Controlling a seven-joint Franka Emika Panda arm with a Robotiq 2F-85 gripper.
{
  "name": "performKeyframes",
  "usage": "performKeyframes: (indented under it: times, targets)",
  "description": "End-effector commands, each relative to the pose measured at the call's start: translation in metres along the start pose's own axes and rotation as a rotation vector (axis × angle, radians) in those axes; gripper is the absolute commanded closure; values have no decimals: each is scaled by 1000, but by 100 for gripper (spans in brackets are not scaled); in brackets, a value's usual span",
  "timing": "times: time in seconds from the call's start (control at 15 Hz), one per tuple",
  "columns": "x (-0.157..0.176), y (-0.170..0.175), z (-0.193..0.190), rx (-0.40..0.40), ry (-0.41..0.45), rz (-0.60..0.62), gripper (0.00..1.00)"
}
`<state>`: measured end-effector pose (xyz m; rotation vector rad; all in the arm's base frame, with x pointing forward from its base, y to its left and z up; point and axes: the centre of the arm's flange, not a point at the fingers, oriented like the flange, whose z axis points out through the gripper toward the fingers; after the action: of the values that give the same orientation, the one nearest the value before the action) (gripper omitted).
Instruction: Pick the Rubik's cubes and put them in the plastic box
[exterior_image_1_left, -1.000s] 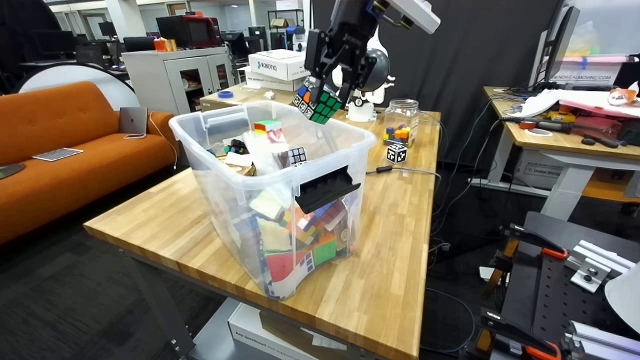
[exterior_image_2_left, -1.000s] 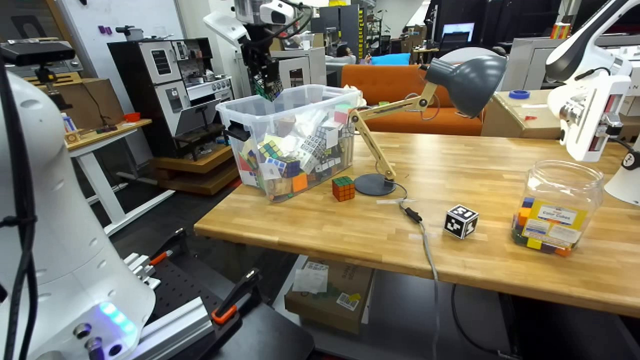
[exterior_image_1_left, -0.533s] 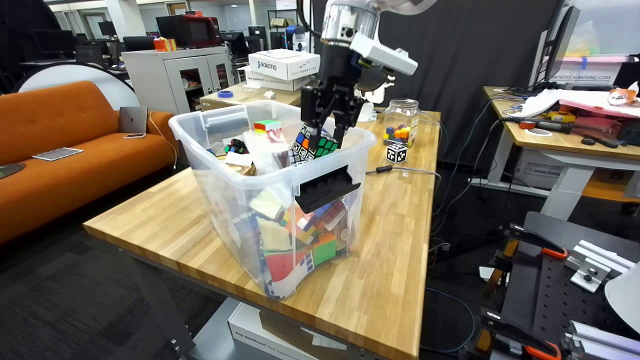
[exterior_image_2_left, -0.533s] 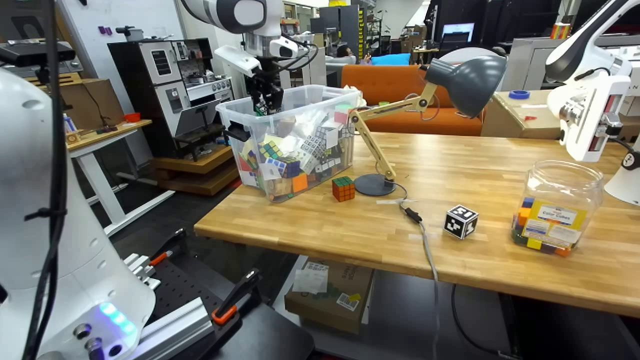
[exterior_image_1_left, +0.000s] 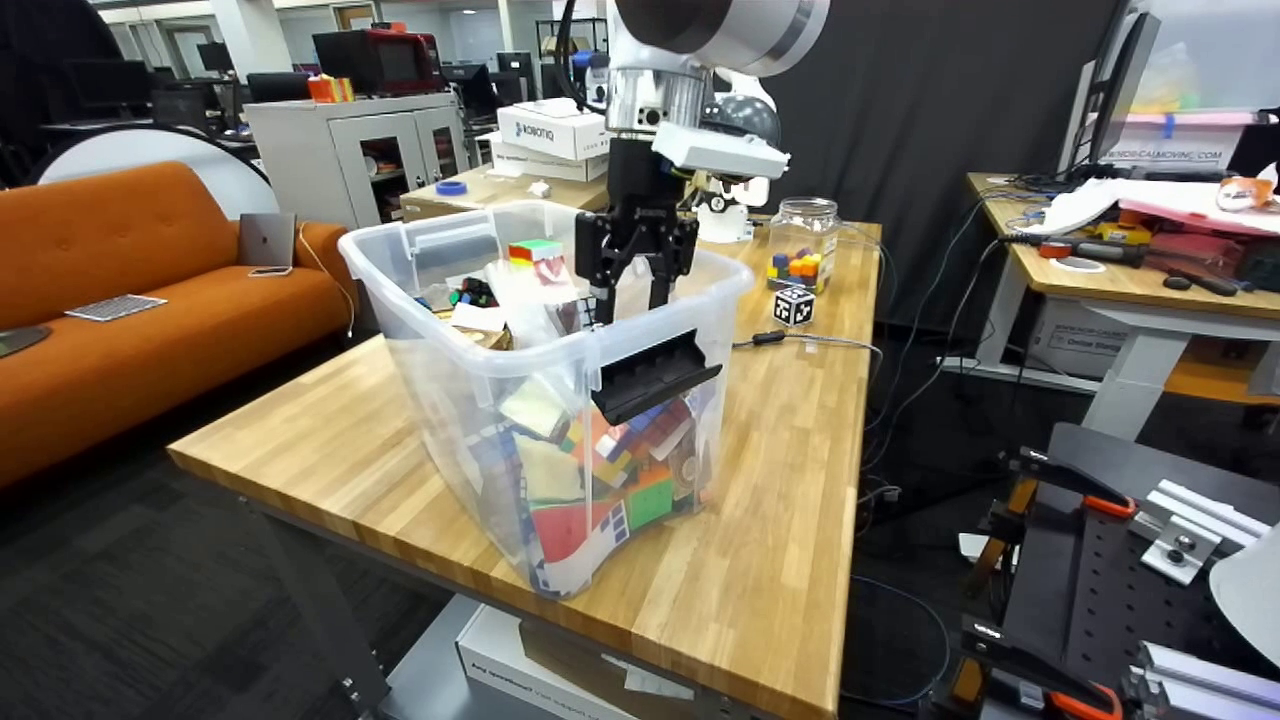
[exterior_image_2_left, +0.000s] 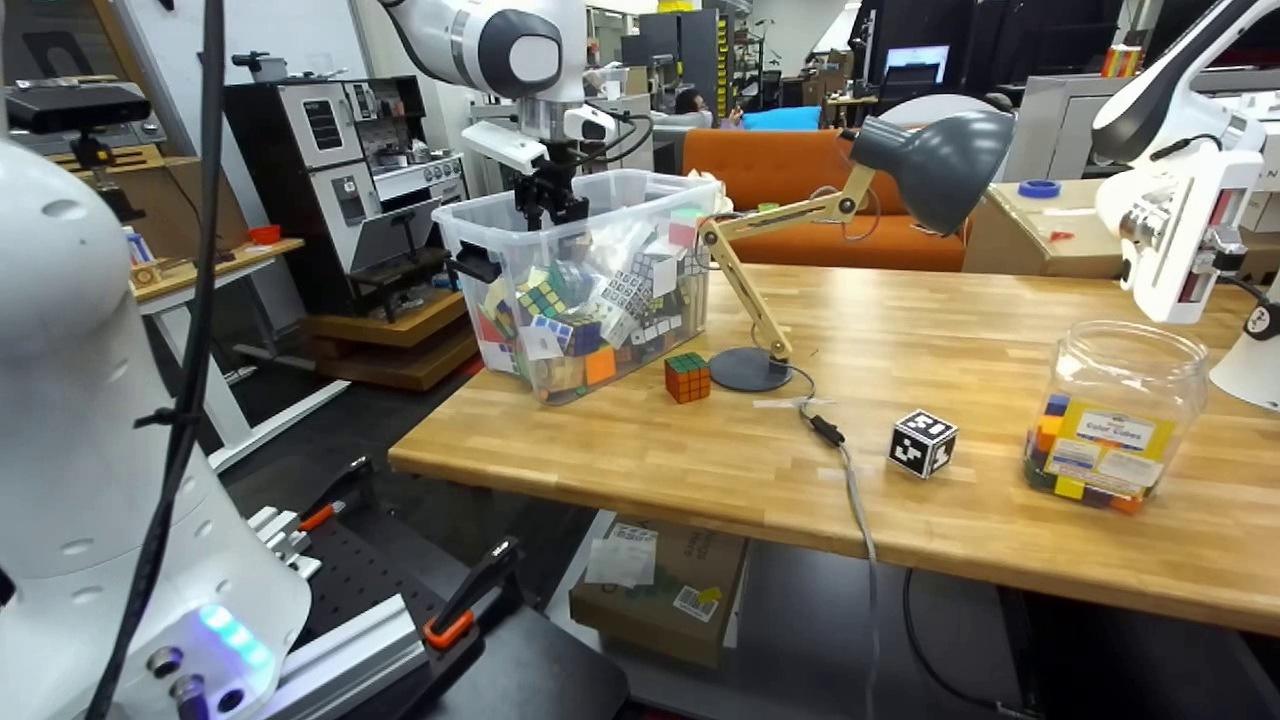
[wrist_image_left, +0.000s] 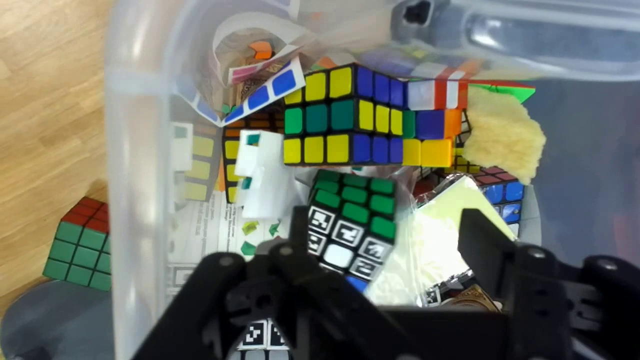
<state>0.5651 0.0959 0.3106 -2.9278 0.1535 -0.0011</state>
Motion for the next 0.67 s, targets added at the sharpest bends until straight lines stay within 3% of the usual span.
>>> performKeyframes:
  times: [0.0,0.27,0.6]
  targets:
    - [8,4,-11,-5,-13,25,0]
    - [-2,11,-59,61,85,73,0]
    - [-11,51,-126,154,216,208,0]
